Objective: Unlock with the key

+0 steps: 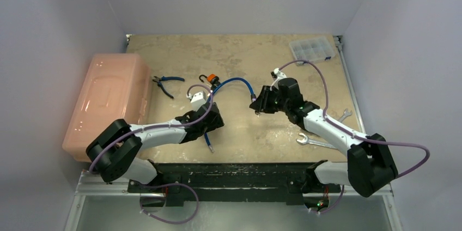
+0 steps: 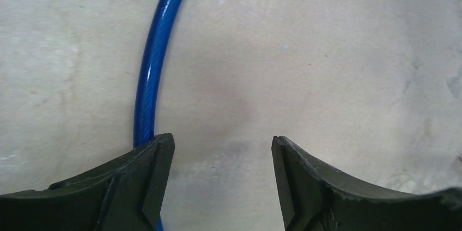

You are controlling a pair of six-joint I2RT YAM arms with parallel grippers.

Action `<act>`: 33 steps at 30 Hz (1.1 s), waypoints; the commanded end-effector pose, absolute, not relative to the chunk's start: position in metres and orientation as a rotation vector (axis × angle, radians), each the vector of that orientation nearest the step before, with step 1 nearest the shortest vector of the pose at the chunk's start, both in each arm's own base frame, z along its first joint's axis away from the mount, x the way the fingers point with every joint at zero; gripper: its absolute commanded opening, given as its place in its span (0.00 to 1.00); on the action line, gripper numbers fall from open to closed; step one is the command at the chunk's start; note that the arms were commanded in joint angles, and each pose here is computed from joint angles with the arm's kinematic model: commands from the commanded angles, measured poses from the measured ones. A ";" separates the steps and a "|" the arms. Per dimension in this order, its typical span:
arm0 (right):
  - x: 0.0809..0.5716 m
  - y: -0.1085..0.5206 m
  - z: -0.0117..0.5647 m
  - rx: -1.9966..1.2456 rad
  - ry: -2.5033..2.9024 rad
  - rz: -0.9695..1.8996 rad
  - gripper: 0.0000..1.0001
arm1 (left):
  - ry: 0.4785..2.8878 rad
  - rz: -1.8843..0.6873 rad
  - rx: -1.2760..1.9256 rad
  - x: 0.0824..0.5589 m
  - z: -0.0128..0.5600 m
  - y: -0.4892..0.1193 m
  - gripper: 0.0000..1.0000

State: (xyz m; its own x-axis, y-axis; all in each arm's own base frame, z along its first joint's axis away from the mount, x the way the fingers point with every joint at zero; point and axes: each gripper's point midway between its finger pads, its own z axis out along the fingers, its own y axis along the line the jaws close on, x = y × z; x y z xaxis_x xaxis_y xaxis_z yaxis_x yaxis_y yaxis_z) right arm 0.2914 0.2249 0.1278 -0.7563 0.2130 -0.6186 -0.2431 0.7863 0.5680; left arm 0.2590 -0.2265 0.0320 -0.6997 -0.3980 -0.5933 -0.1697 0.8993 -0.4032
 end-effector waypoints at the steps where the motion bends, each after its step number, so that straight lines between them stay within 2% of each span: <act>1: 0.285 0.225 0.130 -0.082 2.255 0.863 0.00 | 2.295 -0.186 -0.401 0.262 0.036 -0.184 0.70; 7: 0.272 0.215 0.118 -0.067 2.283 0.845 0.00 | 2.229 -0.096 -0.438 0.276 0.043 -0.161 0.70; 20: 0.230 0.207 0.085 0.001 2.365 0.929 0.00 | 2.134 -0.032 -0.433 0.328 0.062 -0.152 0.70; 26: 0.234 0.210 0.088 -0.003 2.345 0.942 0.00 | 2.132 -0.174 -0.261 0.331 0.104 -0.176 0.69; 33: 0.242 0.214 0.086 0.008 2.364 0.937 0.00 | 2.128 -0.293 -0.090 0.309 0.172 -0.184 0.80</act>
State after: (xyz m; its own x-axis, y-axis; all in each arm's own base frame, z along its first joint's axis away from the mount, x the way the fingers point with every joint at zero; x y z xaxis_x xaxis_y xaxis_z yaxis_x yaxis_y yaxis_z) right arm 0.2255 0.2037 0.0681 -0.8489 0.1963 -0.4907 -0.1701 0.7777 0.6052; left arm 0.3151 -0.1749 0.1152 -0.5593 -0.2398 -0.7935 -0.0825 0.9686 -0.2345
